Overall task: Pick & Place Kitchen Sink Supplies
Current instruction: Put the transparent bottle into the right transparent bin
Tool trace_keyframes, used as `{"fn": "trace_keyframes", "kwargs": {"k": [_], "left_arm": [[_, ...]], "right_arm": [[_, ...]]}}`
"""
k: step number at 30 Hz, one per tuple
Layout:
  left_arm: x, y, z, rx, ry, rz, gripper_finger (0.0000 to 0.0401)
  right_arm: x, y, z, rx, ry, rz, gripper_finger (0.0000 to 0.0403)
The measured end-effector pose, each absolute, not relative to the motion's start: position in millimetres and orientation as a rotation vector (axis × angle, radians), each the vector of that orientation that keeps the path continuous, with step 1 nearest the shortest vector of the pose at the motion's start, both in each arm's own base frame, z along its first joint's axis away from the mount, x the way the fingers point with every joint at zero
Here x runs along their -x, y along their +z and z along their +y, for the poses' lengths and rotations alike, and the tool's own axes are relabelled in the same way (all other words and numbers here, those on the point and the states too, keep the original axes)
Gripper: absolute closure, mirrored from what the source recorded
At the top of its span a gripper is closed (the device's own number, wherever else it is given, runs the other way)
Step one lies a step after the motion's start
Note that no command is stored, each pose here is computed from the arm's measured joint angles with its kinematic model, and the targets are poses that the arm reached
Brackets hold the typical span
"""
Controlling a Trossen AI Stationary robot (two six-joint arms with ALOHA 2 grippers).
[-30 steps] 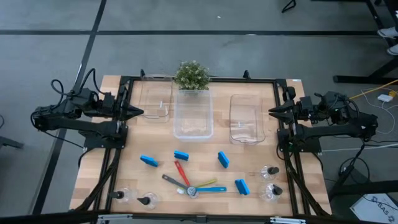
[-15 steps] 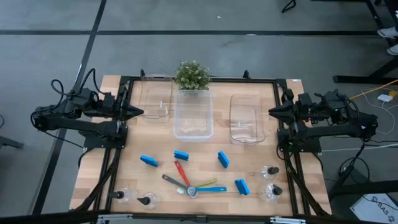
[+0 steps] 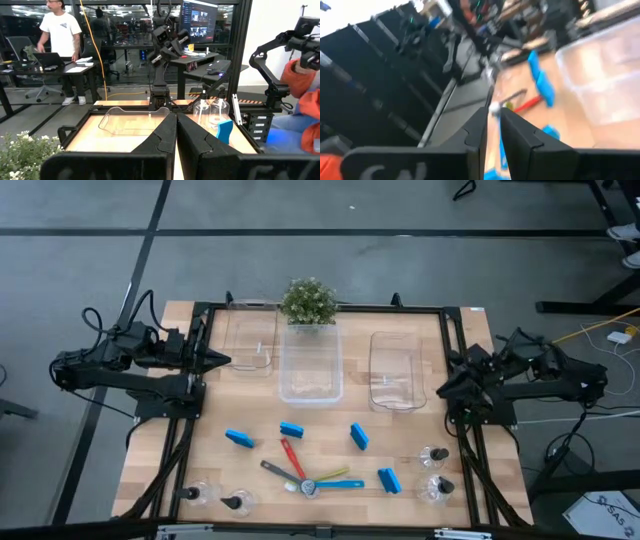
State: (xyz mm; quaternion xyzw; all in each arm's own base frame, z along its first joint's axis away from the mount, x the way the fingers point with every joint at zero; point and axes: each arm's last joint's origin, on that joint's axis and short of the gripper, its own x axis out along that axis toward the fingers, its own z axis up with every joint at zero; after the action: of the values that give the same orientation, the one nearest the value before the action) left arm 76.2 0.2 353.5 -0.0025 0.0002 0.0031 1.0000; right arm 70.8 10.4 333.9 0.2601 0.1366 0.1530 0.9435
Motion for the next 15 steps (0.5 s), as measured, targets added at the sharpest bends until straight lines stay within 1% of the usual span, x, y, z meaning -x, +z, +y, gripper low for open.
{"fn": "trace_keyframes", "kwargs": {"k": [5, 8, 15], "left_arm": [[-76.2, 353.5, 0.2, 0.005, 0.006, 0.001, 0.0395], [-76.2, 353.6, 0.1, 0.005, 0.006, 0.0, 0.0395], [-76.2, 353.5, 0.2, 0.005, 0.006, 0.0, 0.0395]], "right_arm": [[-70.1, 330.7, 10.4, -0.523, 0.304, 0.31, 0.0347], [-71.3, 332.1, 9.6, -0.518, 0.279, 0.289, 0.0347], [-73.3, 333.5, 4.5, -0.423, 0.115, 0.225, 0.0347]]}}
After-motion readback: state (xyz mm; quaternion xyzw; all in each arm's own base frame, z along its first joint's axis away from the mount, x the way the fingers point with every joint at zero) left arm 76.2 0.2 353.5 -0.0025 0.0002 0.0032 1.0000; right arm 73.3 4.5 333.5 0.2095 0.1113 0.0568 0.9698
